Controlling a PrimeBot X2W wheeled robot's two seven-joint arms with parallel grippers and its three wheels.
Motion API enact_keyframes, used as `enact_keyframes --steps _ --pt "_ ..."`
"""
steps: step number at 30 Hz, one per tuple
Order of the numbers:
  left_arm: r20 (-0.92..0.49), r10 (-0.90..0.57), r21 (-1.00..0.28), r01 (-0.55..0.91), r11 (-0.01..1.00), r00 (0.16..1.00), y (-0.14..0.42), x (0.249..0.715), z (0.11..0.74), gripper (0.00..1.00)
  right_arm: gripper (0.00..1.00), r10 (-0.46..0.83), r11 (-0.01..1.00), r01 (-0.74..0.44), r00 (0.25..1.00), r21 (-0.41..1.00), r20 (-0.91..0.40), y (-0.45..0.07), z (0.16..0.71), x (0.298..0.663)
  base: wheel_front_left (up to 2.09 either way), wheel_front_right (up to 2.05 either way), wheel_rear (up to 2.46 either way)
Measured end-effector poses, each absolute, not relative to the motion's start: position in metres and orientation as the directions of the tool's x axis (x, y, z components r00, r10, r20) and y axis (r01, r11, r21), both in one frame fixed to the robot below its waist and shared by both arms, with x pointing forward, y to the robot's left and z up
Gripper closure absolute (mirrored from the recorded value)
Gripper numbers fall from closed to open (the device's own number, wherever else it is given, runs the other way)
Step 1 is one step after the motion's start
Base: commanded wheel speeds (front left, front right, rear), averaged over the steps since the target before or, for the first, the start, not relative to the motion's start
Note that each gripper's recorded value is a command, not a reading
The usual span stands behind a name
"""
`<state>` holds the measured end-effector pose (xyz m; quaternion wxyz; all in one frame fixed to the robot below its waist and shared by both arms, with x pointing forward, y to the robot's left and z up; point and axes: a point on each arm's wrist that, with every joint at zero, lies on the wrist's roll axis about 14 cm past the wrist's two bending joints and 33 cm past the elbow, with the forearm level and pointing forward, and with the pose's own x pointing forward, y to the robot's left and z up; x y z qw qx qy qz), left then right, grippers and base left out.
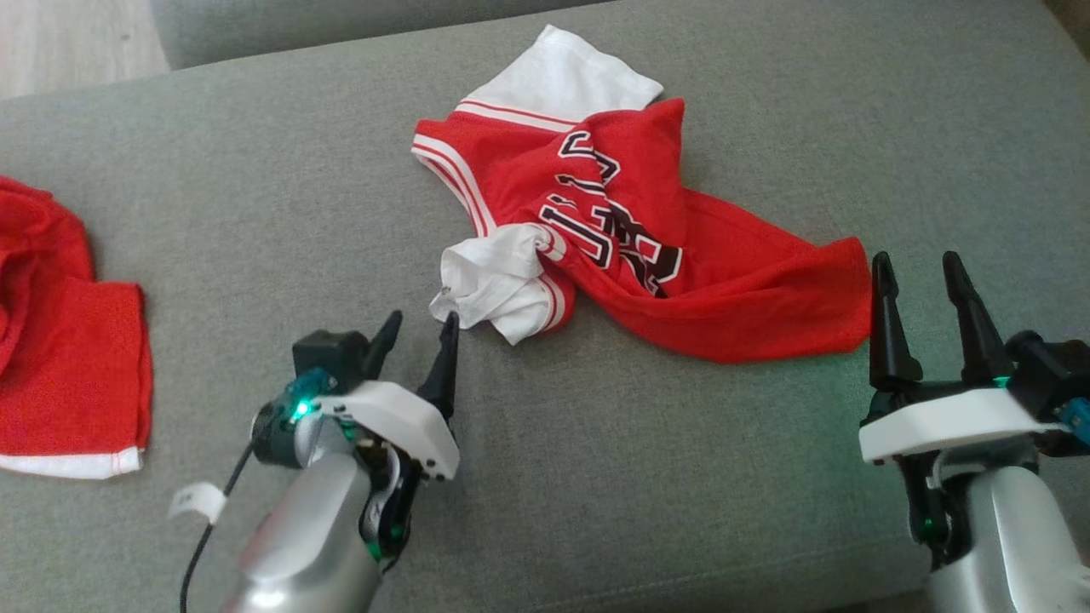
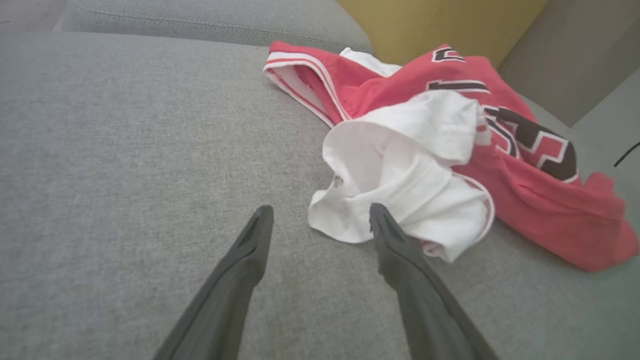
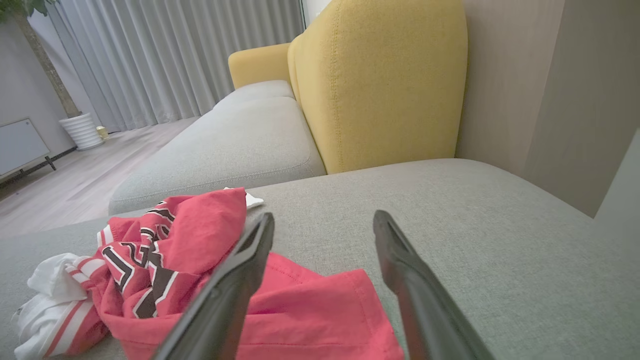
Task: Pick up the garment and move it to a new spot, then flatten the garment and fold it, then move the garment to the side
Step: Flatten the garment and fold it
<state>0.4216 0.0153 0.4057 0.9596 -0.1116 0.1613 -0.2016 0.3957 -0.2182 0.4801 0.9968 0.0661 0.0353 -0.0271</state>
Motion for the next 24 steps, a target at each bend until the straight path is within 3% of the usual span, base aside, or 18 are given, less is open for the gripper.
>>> enact_keyframes --steps 15,16,17,24 --pt "-0.345 -0.452 -0.248 0.384 0.889 0.823 0.004 0.441 0.382 0.0 0.0 -0.09 0.987 0.101 0.992 0.124 -0.092 -0.232 0.473 0.393 0.0 0.0 0.0" --pt "-0.347 -0.456 -0.245 0.39 0.888 0.82 0.003 0.441 0.381 0.36 0.0 -0.093 0.987 0.104 0.991 0.123 -0.093 -0.233 0.473 0.393 0.0 0.0 0.0" --pt "-0.347 -0.463 -0.246 0.397 0.884 0.816 0.002 0.442 0.381 1.0 0.0 -0.096 0.987 0.107 0.991 0.123 -0.092 -0.234 0.473 0.393 0.0 0.0 0.0" --pt "-0.333 -0.438 -0.243 0.372 0.896 0.835 0.006 0.447 0.388 1.0 0.0 -0.15 0.977 0.172 0.974 0.125 -0.169 -0.252 0.454 0.384 0.0 0.0 0.0"
